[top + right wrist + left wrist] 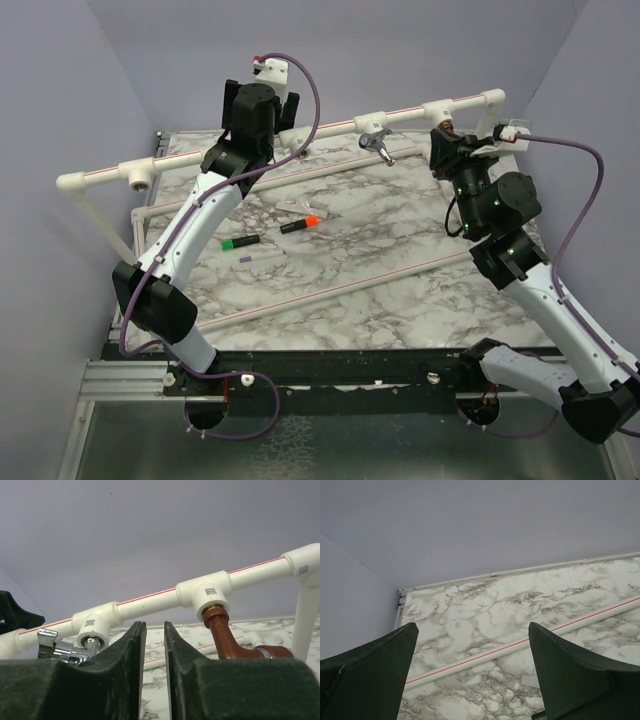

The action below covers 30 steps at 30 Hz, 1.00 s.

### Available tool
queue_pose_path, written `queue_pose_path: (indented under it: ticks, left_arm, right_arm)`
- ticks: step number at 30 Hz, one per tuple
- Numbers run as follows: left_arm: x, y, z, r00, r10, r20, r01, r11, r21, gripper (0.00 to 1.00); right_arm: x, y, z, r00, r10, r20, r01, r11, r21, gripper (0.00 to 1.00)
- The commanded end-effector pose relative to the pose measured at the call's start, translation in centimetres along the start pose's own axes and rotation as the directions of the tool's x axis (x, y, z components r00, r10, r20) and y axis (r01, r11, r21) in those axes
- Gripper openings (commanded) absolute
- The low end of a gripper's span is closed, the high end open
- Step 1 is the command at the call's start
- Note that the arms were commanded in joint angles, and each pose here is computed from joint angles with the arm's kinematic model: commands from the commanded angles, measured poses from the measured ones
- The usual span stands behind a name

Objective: Install the water faucets

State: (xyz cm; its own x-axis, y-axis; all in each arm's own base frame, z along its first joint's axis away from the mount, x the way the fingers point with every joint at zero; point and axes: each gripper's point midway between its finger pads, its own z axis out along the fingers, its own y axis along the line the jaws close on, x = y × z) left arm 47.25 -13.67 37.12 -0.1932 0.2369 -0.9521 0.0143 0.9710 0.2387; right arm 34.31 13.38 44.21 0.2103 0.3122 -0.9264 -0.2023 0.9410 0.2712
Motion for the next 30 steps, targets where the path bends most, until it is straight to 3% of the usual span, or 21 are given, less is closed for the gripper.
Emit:
queue_pose_path:
  ticks: [1,6,11,19,24,30]
  left_arm:
    - [6.0,-6.5,0.4,0.987,0.045,-0.152,-0.015,0.982,0.189,0.93]
    - [6.0,-6.5,0.4,0.987,0.044,-0.152,-0.014,0.982,0.191,0.93]
    - [5.9,-6.5,0.4,0.988,0.043,-0.150,-0.014,0.982,0.191,0.93]
    - [6.0,-6.5,0.4,0.987,0.043,-0.153,-0.013,0.982,0.191,0.93]
    - [6.0,-6.6,0.4,0.987,0.039,-0.153,-0.009,0.981,0.194,0.93]
    - [6.1,-6.7,0.4,0.987,0.038,-0.155,-0.007,0.980,0.198,0.93]
  right_arm:
    - [-2.8,-0.8,-1.4,0.999,-0.022,0.031,0.021,0.999,0.032,0.31]
    - [-3.7,-1.2,-2.5,0.988,-0.154,0.014,0.154,0.988,0.012,0.51]
    - [-3.7,-1.7,-3.5,0.920,-0.392,-0.019,0.391,0.920,-0.043,0.68]
    - [-0.3,-2.4,-5.5,0.678,-0.735,-0.023,0.715,0.665,-0.216,0.79]
    - [0.7,-3.1,-6.2,0.492,-0.866,0.090,0.862,0.469,-0.195,0.83]
    - [1.8,-3.5,-5.2,0.395,-0.909,0.134,0.916,0.379,-0.128,0.84]
